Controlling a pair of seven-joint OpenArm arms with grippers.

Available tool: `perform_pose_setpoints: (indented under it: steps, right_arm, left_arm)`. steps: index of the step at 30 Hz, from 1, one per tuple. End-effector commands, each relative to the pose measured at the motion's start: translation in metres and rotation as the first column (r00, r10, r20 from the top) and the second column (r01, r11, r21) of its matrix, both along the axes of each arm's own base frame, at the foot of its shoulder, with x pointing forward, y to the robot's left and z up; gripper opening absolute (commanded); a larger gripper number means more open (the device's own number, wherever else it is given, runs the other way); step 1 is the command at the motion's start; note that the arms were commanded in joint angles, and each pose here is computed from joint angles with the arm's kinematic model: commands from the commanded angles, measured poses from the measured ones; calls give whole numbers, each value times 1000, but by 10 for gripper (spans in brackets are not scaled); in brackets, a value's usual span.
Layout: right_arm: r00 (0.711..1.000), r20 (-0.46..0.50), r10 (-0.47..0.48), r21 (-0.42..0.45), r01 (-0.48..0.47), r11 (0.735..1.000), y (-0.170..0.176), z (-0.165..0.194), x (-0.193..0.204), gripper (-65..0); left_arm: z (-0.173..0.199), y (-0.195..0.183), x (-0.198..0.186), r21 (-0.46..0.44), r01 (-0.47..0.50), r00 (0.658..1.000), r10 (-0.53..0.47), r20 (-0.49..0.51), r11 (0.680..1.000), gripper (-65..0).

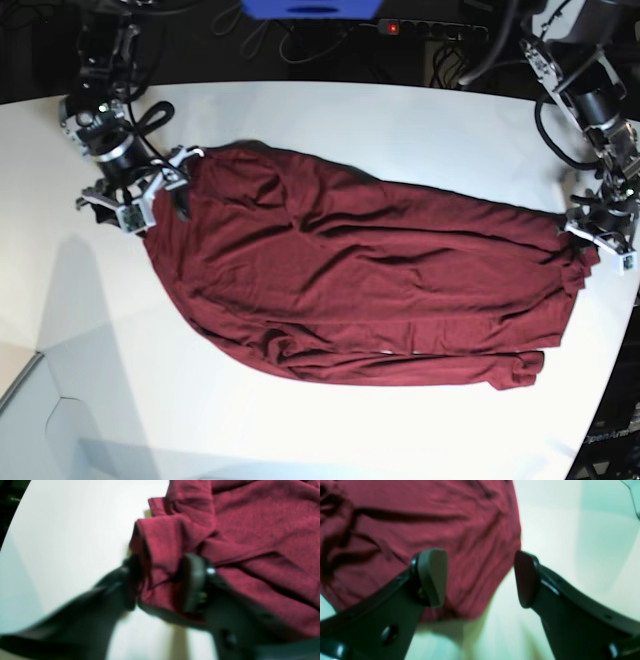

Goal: Layout the t-shirt on the table in an organized manner, then fold the t-shirt properly
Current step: 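Carry the held collar corner with the right gripper outward to the shirt corner, then pull the collar edge taut with both grippers moving apart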

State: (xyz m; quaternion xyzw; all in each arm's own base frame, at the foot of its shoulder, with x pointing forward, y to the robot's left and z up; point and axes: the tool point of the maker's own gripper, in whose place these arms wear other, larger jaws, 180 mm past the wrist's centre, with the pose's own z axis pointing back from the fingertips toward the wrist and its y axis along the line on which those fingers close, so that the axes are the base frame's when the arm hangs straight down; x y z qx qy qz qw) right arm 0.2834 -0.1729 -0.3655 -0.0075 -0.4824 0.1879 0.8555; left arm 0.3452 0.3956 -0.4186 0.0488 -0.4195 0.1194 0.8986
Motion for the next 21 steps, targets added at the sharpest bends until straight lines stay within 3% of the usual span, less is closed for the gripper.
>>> perform_pose_setpoints:
  steps: [1, 5, 14, 18, 21]
  right_arm:
    - [999, 41, 2, 16, -3, 1000, 0, 10, 2, -231]
    - [1000, -9, 7, 17, -7, 1000, 2, -4, -17, -231]
    - [999, -41, 10, 17, -9, 1000, 3, -11, -31, -231]
    - [995, -17, 101, 13, -101, 995, 17, 4, -35, -231]
    - [995, 0, 101, 18, -101, 995, 22, 10, -34, -231]
  left_arm:
    - [15, 12, 6, 31, -8, 1000, 7, 25, 999, -467]
    - [17, 12, 9, 31, -7, 1000, 6, 31, 999, -650]
    - [21, 16, 10, 42, -8, 999, 7, 35, 999, -649]
    - [21, 16, 10, 42, -8, 999, 7, 35, 999, -649]
    - [21, 16, 10, 42, -8, 999, 7, 35, 999, -649]
